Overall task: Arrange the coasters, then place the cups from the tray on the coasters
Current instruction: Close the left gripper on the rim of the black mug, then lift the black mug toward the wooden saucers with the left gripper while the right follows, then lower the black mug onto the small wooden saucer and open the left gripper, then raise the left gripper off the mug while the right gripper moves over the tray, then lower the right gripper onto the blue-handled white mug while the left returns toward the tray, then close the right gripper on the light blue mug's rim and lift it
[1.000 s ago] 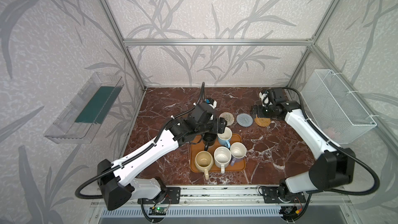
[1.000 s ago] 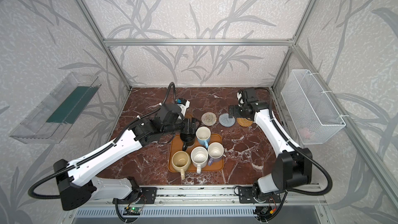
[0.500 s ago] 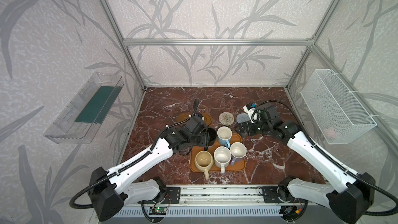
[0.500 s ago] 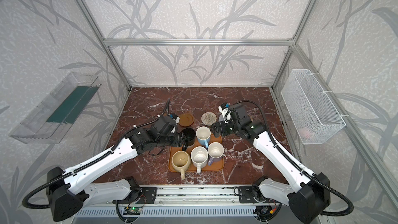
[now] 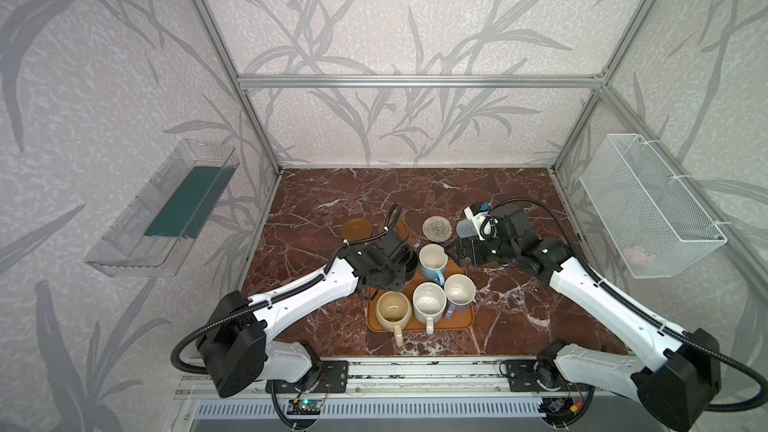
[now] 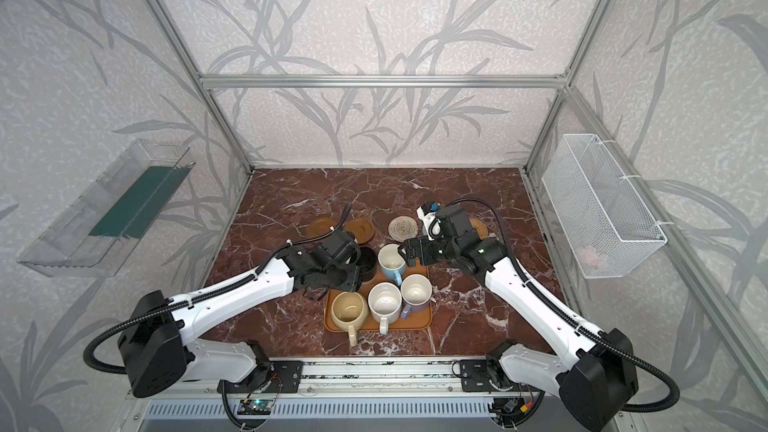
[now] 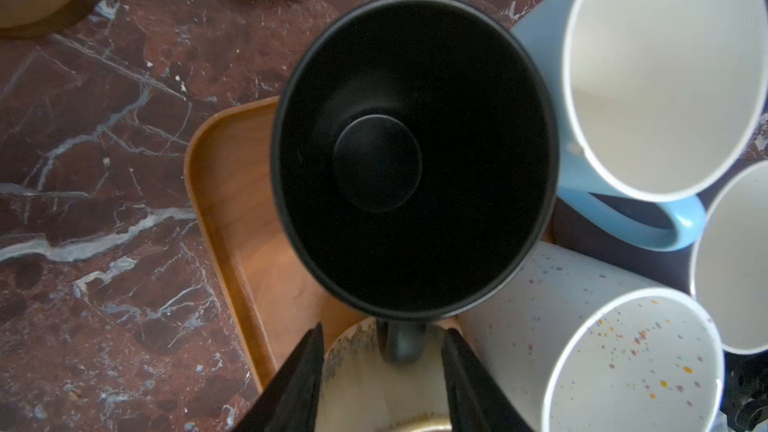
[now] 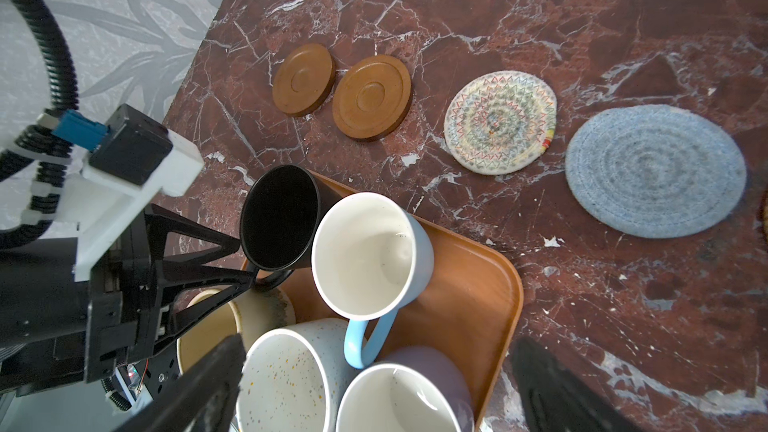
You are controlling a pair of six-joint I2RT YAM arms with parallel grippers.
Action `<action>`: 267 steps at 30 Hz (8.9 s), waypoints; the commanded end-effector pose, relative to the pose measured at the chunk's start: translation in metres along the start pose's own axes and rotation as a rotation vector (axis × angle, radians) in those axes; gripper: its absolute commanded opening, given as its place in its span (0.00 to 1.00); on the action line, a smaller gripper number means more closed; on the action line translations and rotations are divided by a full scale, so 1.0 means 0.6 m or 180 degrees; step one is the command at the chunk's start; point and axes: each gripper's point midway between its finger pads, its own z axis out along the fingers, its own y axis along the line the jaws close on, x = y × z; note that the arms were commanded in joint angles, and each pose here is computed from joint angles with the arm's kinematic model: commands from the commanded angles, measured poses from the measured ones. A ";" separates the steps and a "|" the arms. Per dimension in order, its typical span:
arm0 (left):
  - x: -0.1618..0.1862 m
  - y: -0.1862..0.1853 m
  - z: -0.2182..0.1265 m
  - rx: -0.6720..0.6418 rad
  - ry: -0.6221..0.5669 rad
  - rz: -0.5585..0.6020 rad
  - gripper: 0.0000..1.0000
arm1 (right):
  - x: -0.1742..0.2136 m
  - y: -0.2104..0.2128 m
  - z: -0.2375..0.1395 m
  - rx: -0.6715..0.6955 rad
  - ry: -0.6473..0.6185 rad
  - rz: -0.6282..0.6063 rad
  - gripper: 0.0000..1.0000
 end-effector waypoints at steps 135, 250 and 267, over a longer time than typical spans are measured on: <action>-0.207 0.284 0.049 -0.1143 -0.0258 -0.0843 0.13 | -0.045 0.155 0.145 -0.0303 -0.0150 -0.0146 0.99; -0.121 0.007 -0.084 0.1444 -0.0851 -0.0943 0.99 | 0.055 0.020 0.152 0.0925 0.0450 -0.0240 0.00; -0.153 0.070 -0.110 0.1162 -0.1276 -0.1470 0.98 | -0.029 0.056 0.158 0.1051 0.0220 -0.0060 0.00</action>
